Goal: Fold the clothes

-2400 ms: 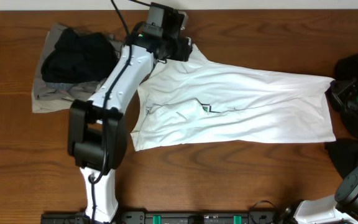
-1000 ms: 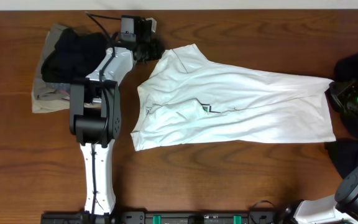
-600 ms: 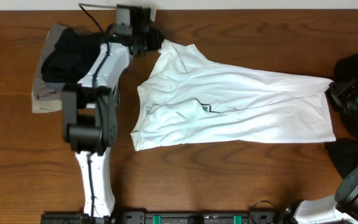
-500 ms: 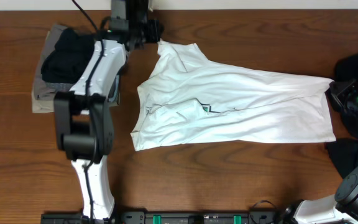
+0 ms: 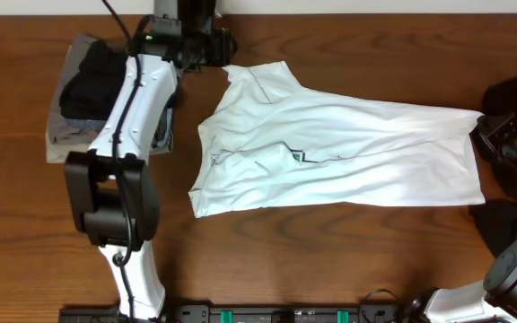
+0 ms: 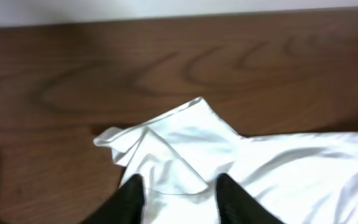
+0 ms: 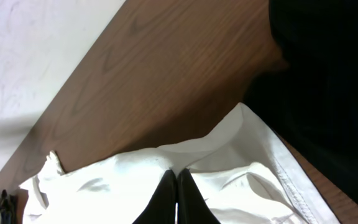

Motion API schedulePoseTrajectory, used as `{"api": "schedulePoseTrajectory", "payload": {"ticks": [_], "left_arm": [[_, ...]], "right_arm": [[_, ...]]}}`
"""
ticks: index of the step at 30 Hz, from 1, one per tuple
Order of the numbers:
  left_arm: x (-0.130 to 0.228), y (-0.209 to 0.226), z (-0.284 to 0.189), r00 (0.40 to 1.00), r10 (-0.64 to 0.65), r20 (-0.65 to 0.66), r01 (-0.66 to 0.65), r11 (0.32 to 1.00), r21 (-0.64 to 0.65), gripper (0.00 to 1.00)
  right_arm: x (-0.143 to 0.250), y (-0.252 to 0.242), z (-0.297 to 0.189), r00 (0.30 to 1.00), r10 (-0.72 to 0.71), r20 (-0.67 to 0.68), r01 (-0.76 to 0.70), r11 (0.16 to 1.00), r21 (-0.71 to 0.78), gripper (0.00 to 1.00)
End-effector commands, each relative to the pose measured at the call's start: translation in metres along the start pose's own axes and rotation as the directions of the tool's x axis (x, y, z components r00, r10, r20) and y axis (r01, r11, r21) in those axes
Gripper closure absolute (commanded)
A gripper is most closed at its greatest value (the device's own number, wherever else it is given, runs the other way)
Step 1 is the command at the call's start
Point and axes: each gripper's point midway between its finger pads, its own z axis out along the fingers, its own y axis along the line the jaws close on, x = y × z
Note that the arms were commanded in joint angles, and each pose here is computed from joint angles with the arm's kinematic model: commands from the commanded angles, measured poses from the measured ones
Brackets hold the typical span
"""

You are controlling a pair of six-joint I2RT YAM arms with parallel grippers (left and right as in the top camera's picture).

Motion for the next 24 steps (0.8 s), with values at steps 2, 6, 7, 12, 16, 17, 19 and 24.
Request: {"api": "schedulePoseTrajectory", "payload": {"ticks": [2,6,7,12,16,17,19,24], "left_arm": [[0.041,0.001,0.043,0.992,0.013,-0.128,-0.017,0.999,-0.028,0.55],[0.068,-0.008,0.039,0.972,-0.021,-0.235,0.012,0.999,-0.042,0.43],[0.074,-0.007,0.035,0.966,-0.043,-0.256,0.029,0.998,-0.061,0.42],[0.137,-0.001,0.003,0.851,-0.187,-0.491,0.112,0.978,-0.178,0.46],[0.172,0.013,-0.009,0.779,-0.231,-0.582,0.085,0.960,-0.268,0.54],[0.179,0.017,-0.008,0.771,-0.236,-0.592,0.074,0.956,-0.284,0.57],[0.191,0.027,-0.006,0.764,-0.232,-0.602,0.045,0.950,-0.309,0.60],[0.217,0.042,0.017,0.778,-0.160,-0.607,-0.021,0.960,-0.280,0.60]], "right_arm": [[-0.003,0.003,-0.005,1.000,-0.017,0.013,0.017,1.000,-0.009,0.99],[-0.001,0.005,-0.005,1.000,-0.012,0.000,0.012,1.000,-0.025,0.99],[-0.001,0.005,-0.005,1.000,-0.012,0.000,0.012,1.000,-0.026,0.99],[-0.001,0.006,-0.005,1.000,-0.012,0.000,0.012,1.000,-0.028,0.99],[-0.001,0.006,-0.005,1.000,-0.013,0.000,0.013,1.000,-0.028,0.99],[-0.001,0.006,-0.005,1.000,-0.012,0.000,0.012,1.000,-0.028,0.99],[-0.001,0.006,-0.005,1.000,-0.012,-0.001,0.012,0.999,-0.029,0.99],[0.000,0.006,-0.005,1.000,-0.011,-0.004,0.011,0.999,-0.031,0.99]]}}
